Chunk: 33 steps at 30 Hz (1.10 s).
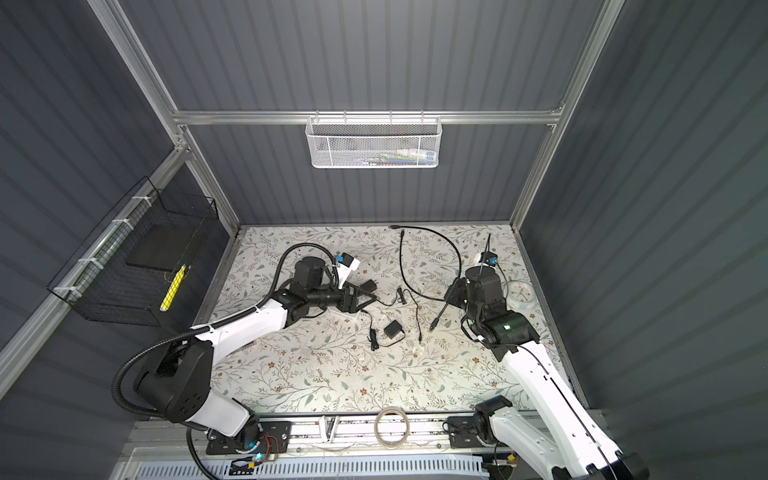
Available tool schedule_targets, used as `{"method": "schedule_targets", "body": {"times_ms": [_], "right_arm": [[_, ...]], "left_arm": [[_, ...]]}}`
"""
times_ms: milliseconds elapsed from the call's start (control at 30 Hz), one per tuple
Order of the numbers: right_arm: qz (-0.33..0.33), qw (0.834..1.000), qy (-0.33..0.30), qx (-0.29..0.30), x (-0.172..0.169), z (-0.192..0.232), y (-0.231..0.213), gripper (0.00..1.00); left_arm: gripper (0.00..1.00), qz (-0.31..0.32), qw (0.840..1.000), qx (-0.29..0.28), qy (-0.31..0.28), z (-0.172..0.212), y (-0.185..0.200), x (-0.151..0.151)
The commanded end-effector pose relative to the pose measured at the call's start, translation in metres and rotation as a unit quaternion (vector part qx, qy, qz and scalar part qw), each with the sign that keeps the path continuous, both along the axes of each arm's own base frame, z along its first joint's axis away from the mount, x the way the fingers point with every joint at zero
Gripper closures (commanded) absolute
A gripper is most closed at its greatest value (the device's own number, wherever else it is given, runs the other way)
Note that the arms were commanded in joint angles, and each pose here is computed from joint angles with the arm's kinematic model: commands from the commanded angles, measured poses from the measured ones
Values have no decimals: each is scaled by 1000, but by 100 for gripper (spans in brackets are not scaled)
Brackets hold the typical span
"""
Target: Insert the plug into the switch port
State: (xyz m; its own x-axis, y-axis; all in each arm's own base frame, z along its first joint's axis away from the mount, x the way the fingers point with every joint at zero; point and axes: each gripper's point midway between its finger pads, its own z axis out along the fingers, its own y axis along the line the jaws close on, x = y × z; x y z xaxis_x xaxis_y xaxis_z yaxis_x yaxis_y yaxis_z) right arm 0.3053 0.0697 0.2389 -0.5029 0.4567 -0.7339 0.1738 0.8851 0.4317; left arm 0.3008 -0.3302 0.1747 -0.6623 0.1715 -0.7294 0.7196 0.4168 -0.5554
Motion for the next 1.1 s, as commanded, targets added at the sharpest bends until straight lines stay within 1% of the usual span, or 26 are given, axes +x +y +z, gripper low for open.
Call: {"method": "schedule_targets", "body": {"times_ms": [0,300,467,567,733,900,1067], "right_arm": [[-44,997,-40,56,8,11,-4,100],[-73,991,-51,98,11,-5,-6,100],[-85,989,-53,111,12,-12,-8,100],[-90,988,-53,112,12,-14,-9,100],[-97,987,-57,118,13,-14,-10,100],[-97,985,-59,129,16,-14,-8,100],[-93,984,-59,137,17,-13,-6,100]], "left_arm": [[27,-51,997,-59,-6,24,-28,-15],[26,-126,985,-110,39,17,-69,-45],[26,-152,977,-131,65,8,-86,-55],[28,-160,972,-153,75,11,-91,-58],[33,-179,968,-156,83,8,-99,-65],[44,-198,965,-152,88,3,-106,-73],[53,-204,963,-155,88,1,-109,-74]]}}
